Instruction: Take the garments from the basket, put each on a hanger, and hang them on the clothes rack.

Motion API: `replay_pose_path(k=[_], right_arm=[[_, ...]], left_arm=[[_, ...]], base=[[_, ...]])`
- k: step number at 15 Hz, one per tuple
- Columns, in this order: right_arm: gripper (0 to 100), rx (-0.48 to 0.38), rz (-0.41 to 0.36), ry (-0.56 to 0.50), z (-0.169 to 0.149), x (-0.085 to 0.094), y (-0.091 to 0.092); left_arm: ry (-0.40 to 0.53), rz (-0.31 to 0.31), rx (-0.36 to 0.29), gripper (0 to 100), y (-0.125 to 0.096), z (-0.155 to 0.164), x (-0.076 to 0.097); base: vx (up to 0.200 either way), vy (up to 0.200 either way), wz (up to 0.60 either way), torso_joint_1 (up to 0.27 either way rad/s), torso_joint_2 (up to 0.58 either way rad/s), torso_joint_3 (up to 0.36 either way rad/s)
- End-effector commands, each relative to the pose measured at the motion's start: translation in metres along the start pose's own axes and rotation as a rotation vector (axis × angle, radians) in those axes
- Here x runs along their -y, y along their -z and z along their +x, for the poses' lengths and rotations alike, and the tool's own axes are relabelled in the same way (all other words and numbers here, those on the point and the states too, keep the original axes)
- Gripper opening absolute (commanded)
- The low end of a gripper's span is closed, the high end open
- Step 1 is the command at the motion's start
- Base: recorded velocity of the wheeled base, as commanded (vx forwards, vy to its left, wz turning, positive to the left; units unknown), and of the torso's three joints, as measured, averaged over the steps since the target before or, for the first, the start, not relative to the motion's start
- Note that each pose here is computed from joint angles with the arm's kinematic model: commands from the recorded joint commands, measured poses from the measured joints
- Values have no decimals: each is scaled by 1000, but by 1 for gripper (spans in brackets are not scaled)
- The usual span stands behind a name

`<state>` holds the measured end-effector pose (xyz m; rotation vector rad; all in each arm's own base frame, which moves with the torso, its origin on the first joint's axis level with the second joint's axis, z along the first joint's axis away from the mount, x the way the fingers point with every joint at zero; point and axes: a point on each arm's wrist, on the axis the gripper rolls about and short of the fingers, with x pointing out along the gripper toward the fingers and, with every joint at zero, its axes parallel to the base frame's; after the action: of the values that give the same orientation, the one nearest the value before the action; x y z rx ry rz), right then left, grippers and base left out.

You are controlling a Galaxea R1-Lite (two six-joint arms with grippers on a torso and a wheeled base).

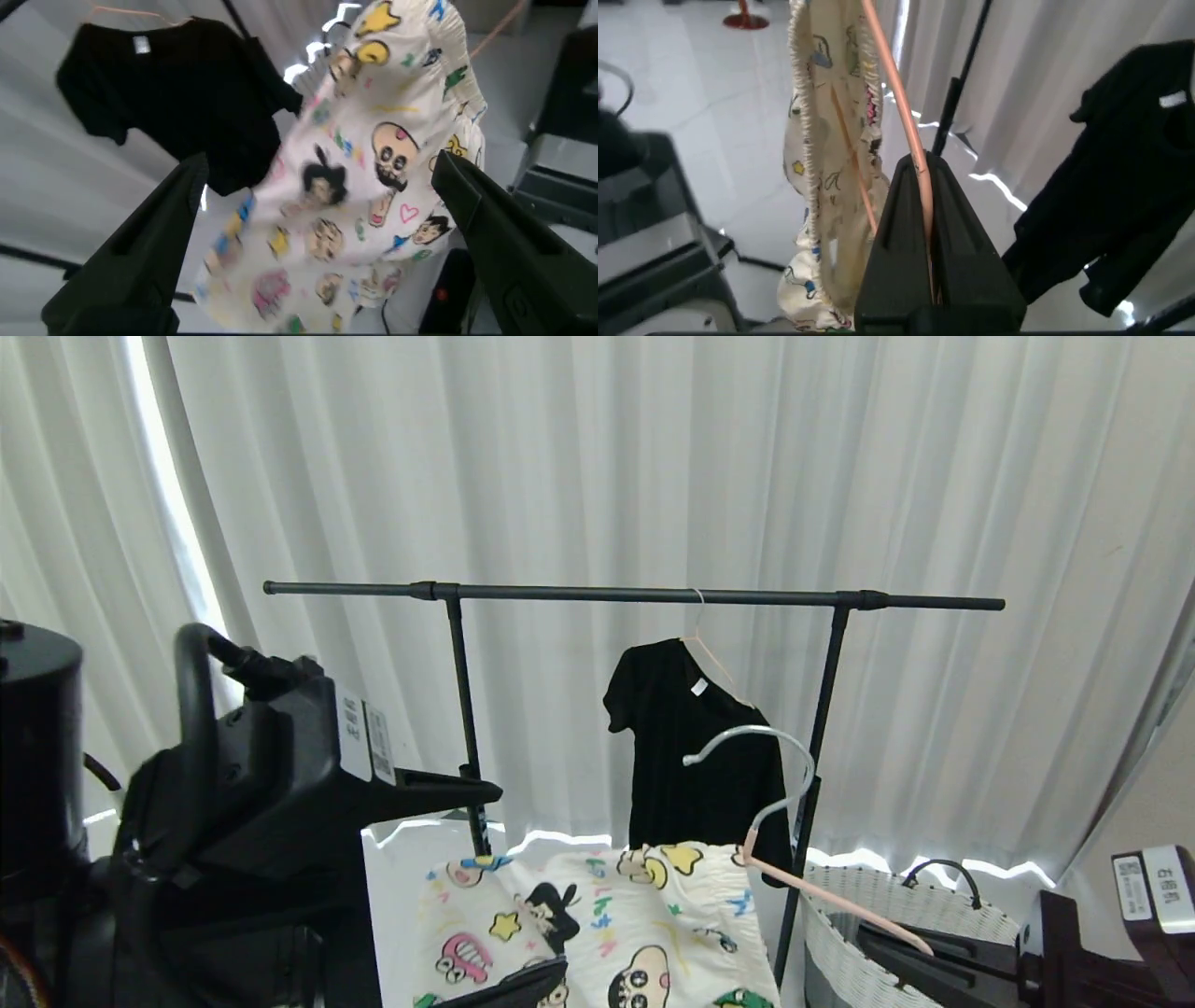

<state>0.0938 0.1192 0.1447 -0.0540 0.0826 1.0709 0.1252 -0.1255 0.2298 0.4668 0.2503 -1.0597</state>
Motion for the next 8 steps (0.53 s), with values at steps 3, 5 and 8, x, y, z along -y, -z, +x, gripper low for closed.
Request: replay_pose_path(k=[3, 5, 8], right_arm=[[0, 28, -61, -63, -7, -10, -2], [0, 34, -89, -105, -6, -16, -3], [0, 41, -118, -157, -5, -24, -4]], left_arm=[[82, -17, -67, 100, 9, 28, -4], [165, 4, -71, 100, 11, 32, 11], [179, -8, -99, 100, 16, 38, 12]], base=[[0, 0, 0, 0, 0, 0], [0, 0, 0, 0, 0, 0], [0, 0, 0, 0, 0, 0]])
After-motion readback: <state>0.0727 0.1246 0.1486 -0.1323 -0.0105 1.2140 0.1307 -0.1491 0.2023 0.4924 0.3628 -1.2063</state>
